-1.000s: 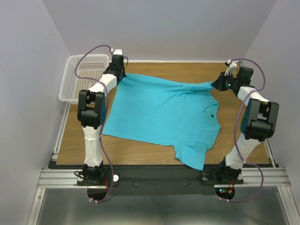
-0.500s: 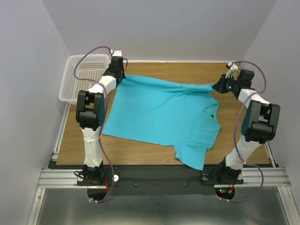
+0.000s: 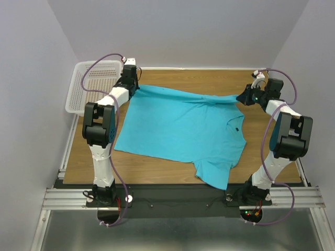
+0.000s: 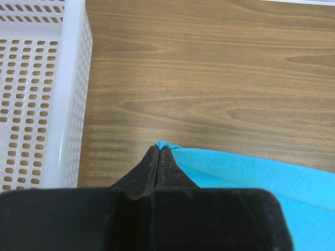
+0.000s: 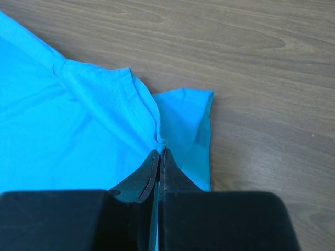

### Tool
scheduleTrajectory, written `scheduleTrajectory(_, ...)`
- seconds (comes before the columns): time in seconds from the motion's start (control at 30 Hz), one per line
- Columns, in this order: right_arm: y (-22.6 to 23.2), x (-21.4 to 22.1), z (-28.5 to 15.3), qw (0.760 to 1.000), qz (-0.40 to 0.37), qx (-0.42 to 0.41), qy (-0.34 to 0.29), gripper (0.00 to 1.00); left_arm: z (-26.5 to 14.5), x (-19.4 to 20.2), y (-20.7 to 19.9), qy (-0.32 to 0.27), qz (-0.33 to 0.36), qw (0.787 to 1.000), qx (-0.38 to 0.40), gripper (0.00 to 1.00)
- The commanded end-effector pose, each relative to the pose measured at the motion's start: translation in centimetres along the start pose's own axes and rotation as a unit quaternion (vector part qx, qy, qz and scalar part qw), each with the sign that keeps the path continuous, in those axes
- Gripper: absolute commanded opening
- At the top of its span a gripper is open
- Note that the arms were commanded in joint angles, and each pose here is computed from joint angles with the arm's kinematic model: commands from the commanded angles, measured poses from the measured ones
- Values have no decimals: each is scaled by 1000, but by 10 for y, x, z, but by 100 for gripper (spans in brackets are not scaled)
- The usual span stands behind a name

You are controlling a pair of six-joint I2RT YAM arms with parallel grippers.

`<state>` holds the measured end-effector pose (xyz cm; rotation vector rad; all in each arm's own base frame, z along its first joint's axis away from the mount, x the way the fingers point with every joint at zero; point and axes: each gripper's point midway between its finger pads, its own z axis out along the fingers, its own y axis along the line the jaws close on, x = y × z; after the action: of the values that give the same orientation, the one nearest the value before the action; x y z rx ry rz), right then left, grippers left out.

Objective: Fold and stack the t-shirts
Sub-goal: Fold the tshirt

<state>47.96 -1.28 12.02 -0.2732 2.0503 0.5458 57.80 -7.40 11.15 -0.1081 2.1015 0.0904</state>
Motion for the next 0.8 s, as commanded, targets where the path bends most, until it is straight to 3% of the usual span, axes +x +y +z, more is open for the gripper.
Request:
scheduleTrajectory(0.0,4,-27,-14,998,-42,2,-39,1,-24,-42,9,-55,-8,998,-7,0)
scheduleTrajectory(0.77,9,-13,-32,998,-47,3,-36,0,-25,-17,19,-34,6,999,-26,0)
